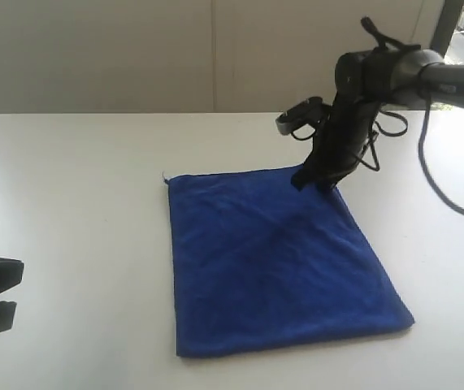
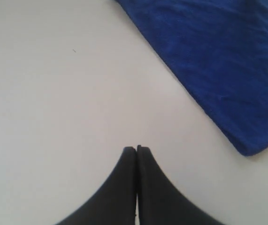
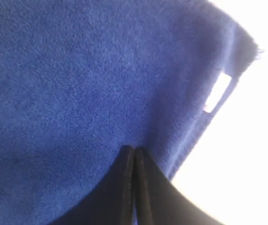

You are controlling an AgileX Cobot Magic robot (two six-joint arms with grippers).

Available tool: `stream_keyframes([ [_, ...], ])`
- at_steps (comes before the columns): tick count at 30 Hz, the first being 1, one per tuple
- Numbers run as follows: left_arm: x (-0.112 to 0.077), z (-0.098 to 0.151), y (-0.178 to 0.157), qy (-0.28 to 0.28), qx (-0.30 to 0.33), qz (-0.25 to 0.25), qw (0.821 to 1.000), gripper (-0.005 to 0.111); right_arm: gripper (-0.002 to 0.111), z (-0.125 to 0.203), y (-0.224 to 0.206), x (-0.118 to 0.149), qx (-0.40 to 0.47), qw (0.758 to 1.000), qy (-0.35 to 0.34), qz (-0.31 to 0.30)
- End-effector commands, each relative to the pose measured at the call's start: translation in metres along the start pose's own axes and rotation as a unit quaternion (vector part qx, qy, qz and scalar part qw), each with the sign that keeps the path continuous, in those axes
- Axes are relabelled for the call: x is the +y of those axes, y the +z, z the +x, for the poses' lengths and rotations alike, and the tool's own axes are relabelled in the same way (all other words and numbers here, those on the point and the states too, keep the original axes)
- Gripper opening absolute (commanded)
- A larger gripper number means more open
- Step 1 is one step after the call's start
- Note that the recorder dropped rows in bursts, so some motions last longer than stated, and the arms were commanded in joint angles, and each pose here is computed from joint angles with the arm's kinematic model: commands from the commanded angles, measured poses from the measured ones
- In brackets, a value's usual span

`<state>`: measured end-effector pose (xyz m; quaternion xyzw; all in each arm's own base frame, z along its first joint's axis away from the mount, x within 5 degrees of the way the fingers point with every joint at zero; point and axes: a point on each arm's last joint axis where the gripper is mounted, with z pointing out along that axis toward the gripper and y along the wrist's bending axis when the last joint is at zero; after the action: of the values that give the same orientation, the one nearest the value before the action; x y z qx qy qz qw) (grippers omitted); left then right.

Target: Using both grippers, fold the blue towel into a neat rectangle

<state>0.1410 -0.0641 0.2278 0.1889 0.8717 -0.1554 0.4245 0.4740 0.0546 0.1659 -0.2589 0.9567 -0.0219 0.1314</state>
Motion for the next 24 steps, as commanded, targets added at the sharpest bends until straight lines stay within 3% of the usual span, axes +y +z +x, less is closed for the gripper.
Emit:
stream_keyframes([
  [1, -0.001, -0.005, -0.002, -0.01, -0.008, 0.006, 1.0, 0.0, 0.0, 0.0, -0.057, -0.004, -0.046, 0.999, -0.004, 0.025],
  [7, -0.004, -0.032, 0.0, -0.008, -0.016, 0.023, 1.0, 0.0, 0.0, 0.012, -0.124, 0.001, -0.074, 0.997, -0.005, 0.036],
  [12, -0.016, -0.049, 0.036, 0.029, 0.034, 0.061, 0.997, 0.0, 0.0, 0.037, -0.159, 0.012, -0.076, 0.996, -0.001, 0.037],
  [19, -0.04, -0.071, 0.091, 0.086, 0.062, 0.086, 0.991, 0.0, 0.0, 0.082, -0.152, 0.032, -0.085, 0.995, 0.019, 0.04],
  [24, -0.052, -0.068, 0.131, 0.099, 0.099, 0.096, 0.985, 0.0, 0.0, 0.109, -0.106, 0.051, -0.072, 0.996, 0.052, -0.001],
])
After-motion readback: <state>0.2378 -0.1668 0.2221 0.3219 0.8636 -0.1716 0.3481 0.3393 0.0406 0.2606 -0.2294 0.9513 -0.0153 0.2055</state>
